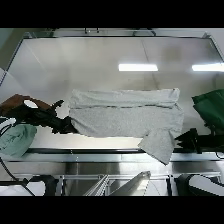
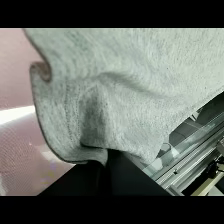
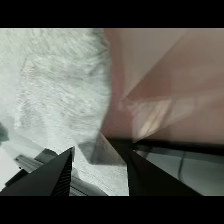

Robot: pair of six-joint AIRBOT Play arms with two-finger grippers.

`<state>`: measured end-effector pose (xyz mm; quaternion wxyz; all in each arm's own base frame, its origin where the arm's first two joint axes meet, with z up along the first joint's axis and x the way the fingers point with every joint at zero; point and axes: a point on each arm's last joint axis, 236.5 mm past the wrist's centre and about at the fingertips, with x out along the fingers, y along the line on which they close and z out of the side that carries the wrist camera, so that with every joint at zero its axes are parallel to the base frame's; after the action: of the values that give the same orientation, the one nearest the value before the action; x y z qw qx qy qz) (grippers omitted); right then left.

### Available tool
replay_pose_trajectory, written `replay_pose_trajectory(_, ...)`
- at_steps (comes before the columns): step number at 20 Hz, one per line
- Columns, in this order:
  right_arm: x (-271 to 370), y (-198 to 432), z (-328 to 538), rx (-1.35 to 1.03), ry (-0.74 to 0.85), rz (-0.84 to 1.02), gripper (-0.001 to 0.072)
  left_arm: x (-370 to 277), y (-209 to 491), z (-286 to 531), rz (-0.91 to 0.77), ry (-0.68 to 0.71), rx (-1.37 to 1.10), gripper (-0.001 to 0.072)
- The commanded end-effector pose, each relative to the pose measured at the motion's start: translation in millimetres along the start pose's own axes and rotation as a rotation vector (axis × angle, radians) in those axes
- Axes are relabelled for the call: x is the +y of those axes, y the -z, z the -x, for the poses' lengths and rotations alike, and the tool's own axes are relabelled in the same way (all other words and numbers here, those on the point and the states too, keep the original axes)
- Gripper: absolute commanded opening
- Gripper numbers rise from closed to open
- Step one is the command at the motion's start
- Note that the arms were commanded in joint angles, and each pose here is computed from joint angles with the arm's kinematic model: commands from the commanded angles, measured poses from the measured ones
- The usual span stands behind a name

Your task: Fold the shirts.

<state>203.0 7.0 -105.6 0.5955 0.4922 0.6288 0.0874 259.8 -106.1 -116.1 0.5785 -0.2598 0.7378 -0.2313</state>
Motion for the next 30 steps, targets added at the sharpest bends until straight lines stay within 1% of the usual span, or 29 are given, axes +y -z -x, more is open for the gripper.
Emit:
replay_pose_trajectory(1, 6, -13, -10, -0.061, -0.021, 0.024, 0.0385, -3, 1, 0, -0.001, 0.011, 0.006, 0.002)
replay_pose_trajectory(3, 15, -13, -18, -0.047, -0.05, 0.037, 0.038, -3, 1, 0, -0.001, 0.01, 0.006, 0.002)
replay_pose_trajectory(4, 18, -12, -23, -0.034, -0.061, 0.039, 0.0364, -3, 1, 0, -0.002, 0.011, 0.006, 0.002)
replay_pose_trajectory(5, 22, -11, -26, -0.021, -0.076, 0.046, 0.0315, -3, 1, 0, -0.001, 0.011, 0.006, 0.002)
replay_pose_trajectory(6, 26, -9, -26, -0.013, -0.09, 0.052, 0.0247, -3, 1, 0, -0.002, 0.011, 0.007, 0.002)
replay_pose_trajectory(7, 29, -7, -24, -0.002, -0.104, 0.056, 0.0213, -3, 2, 1, -0.001, 0.013, 0.01, 0.002)
replay_pose_trajectory(8, 36, -4, -21, 0.02, -0.126, 0.067, 0.0163, -2, 3, 2, 0.005, 0.017, 0.01, 0.002)
replay_pose_trajectory(9, 45, 1, -14, 0.056, -0.156, 0.077, 0.0009, 1, 1, 5, 0.012, 0.021, 0.0, 0.002)
replay_pose_trajectory(12, 69, 0, 11, 0.113, -0.206, 0.035, 0.0011, 19, -3, 26, 0.092, 0.057, -0.054, 0.0019)
replay_pose_trajectory(14, 79, -6, 23, 0.117, -0.21, 0.038, 0.0011, 34, 0, 43, 0.156, 0.089, -0.081, 0.0019)
replay_pose_trajectory(17, 82, -14, 31, 0.1, -0.196, 0.053, 0.0011, 52, 6, 58, 0.205, 0.106, -0.105, 0.0019)
replay_pose_trajectory(21, 88, -25, 47, 0.073, -0.198, 0.068, 0.0011, 55, 9, 63, 0.225, 0.124, -0.111, 0.0019)
replay_pose_trajectory(23, 92, -31, 53, 0.054, -0.194, 0.089, 0.0011, 42, 5, 66, 0.22, 0.18, -0.12, 0.0019)
replay_pose_trajectory(25, 99, -39, 53, 0.022, -0.216, 0.099, 0.0011, 10, -13, 80, 0.165, 0.307, -0.182, 0.0019)
replay_pose_trajectory(27, 115, -51, 54, -0.031, -0.27, 0.126, 0.0012, -24, -41, 105, 0.071, 0.399, -0.267, 0.0019)
replay_pose_trajectory(28, 124, -58, 55, -0.059, -0.3, 0.141, 0.0012, -41, -55, 121, 0.019, 0.419, -0.306, 0.0019)
replay_pose_trajectory(30, 144, -76, 57, -0.122, -0.341, 0.175, 0.0012, -67, -82, 148, -0.087, 0.385, -0.375, 0.0019)
